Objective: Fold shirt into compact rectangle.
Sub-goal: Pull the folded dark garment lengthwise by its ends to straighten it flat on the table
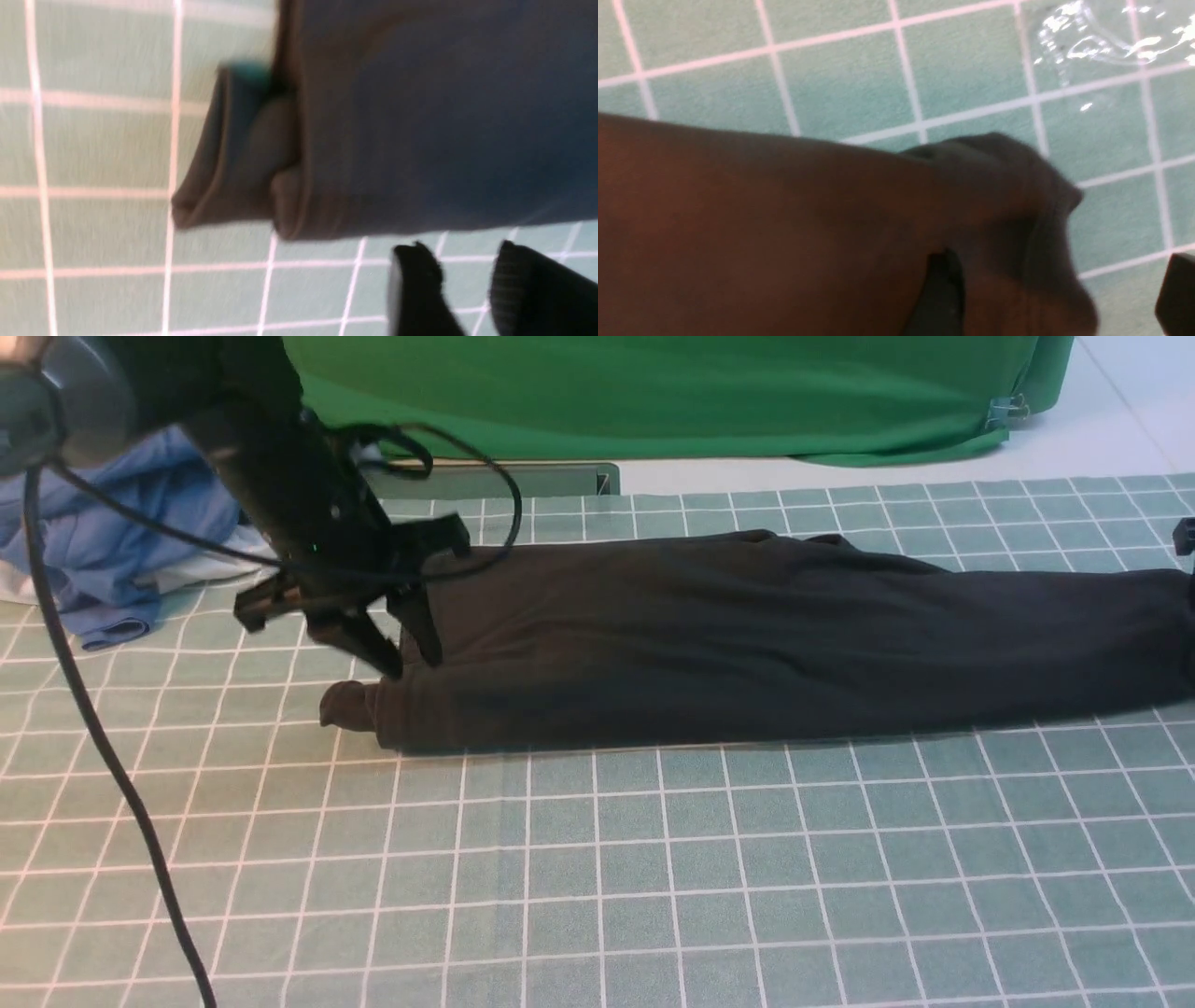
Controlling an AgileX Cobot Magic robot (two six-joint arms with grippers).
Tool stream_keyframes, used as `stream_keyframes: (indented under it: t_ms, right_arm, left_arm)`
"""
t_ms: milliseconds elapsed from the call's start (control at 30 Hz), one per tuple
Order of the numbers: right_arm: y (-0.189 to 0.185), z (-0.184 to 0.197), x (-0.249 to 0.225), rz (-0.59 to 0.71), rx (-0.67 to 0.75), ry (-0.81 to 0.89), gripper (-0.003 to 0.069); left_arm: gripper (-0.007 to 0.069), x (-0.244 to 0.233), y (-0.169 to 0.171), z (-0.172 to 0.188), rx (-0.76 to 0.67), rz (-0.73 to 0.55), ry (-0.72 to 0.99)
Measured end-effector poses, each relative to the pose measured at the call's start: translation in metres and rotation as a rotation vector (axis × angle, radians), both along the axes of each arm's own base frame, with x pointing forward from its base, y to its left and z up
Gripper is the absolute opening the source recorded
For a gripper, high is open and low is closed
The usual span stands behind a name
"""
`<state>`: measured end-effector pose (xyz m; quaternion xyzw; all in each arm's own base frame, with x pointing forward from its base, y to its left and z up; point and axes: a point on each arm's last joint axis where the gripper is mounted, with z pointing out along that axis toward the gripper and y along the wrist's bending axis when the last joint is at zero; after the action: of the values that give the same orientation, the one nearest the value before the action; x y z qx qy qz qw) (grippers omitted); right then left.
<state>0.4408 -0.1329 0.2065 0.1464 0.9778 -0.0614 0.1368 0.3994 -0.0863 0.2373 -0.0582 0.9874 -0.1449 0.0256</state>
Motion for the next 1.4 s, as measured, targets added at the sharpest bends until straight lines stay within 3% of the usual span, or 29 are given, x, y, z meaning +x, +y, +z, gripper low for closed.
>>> stream_keyframes:
  t_ms: [167,300,600,800,900,967,1000,1067,1100,1167,1400]
  right_arm:
    - [0.000,-0.022,0.003,-0.005,0.029,0.050,0.0591]
    - [0.000,-0.047,0.005,-0.006,0.047,0.109,0.0591]
    - [0.000,-0.049,0.007,0.000,0.049,0.111,0.0568]
    - [0.001,-0.051,0.007,0.004,0.065,0.110,0.0475]
    - [0.004,-0.051,0.008,0.029,0.090,0.110,0.0298]
    - [0.004,-0.052,0.007,0.036,0.091,0.112,0.0237]
    - [0.004,-0.052,0.007,0.035,0.093,0.115,0.0187]
    - [0.004,-0.052,0.007,0.053,0.094,0.126,0.0071]
    - [0.005,-0.052,0.006,0.055,0.096,0.127,0.0053]
    - [0.005,-0.051,0.006,0.056,0.100,0.129,0.0043]
    - [0.009,-0.046,0.000,0.048,0.142,0.169,0.0041]
  left_arm:
    - [0.0449,0.002,0.000,-0.016,0.007,0.012,0.018]
    - [0.0535,0.006,-0.001,-0.029,0.002,0.027,0.047]
    - [0.0575,0.010,-0.005,-0.054,-0.029,0.046,0.118]
    - [0.0565,0.012,-0.005,-0.063,-0.021,0.051,0.146]
    - [0.0461,0.013,-0.003,-0.068,-0.003,0.058,0.162]
    - [0.0395,0.013,-0.002,-0.069,0.005,0.056,0.164]
    - [0.0342,0.013,-0.001,-0.070,0.017,0.052,0.167]
    - [0.0145,0.013,0.003,-0.070,0.047,0.043,0.169]
    - [0.0087,0.013,0.005,-0.070,0.053,0.039,0.170]
    - [0.0048,0.012,0.006,-0.070,0.066,0.030,0.172]
    - [0.0033,0.012,0.010,-0.066,0.071,0.031,0.169]
